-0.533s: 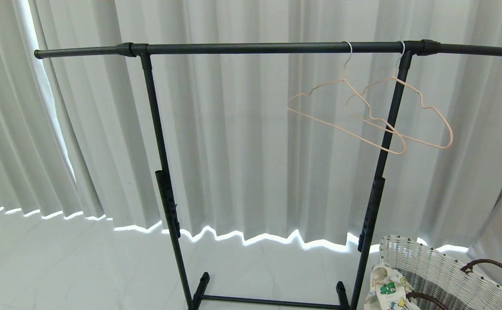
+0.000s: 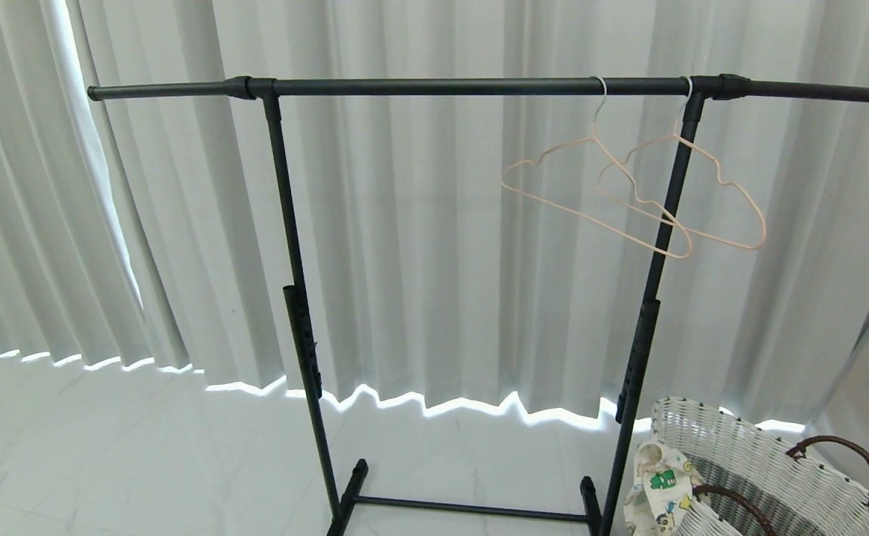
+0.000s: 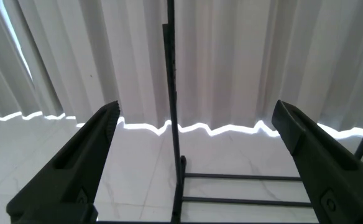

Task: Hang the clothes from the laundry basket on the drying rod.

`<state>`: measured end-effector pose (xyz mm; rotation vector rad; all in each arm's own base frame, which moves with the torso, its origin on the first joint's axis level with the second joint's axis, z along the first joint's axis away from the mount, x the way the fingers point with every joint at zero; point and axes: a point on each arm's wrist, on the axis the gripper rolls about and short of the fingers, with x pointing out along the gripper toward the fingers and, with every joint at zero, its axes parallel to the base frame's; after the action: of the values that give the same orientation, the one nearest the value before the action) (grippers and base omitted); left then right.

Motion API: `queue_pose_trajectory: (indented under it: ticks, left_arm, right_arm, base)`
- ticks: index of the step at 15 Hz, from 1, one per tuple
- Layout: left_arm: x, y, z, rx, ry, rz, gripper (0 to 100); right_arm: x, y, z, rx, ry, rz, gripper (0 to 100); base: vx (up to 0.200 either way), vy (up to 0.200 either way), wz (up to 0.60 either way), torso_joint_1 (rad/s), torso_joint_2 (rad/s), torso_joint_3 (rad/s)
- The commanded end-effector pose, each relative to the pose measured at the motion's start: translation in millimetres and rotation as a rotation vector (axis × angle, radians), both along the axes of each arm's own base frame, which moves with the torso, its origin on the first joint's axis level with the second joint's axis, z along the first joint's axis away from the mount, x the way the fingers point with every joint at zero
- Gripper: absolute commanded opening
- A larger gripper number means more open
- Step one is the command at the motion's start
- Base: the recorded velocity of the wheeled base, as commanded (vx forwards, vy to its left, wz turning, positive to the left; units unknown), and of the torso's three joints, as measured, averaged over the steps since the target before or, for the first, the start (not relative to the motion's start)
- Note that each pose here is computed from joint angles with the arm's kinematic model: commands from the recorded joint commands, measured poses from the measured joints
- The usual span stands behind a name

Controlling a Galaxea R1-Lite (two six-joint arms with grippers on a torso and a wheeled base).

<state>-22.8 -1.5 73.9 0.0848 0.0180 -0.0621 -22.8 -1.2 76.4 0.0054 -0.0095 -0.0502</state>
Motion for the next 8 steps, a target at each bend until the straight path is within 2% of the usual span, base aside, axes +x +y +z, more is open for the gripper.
queue_pose_trajectory:
  ticks: [1,6,8]
  left_arm:
    - [0.0,0.0,0.0,0.000,-0.001,0.000,100]
    - [0.0,0.0,0.0,0.002,-0.001,0.000,100]
    - [0.0,0.0,0.0,0.002,-0.001,0.000,100]
  right_arm:
    - [0.0,0.0,0.1,0.003,-0.002,0.000,100]
    - [0.0,0.0,0.0,0.001,0.000,0.000,100]
    - [0.0,0.0,0.1,0.001,-0.001,0.000,100]
  base:
    - [0.000,0.000,0.00,0.000,0.00,0.000]
    - [0.000,0.000,0.00,0.000,0.00,0.000]
    - [0.000,-0.200,0.00,-0.002,0.00,0.005]
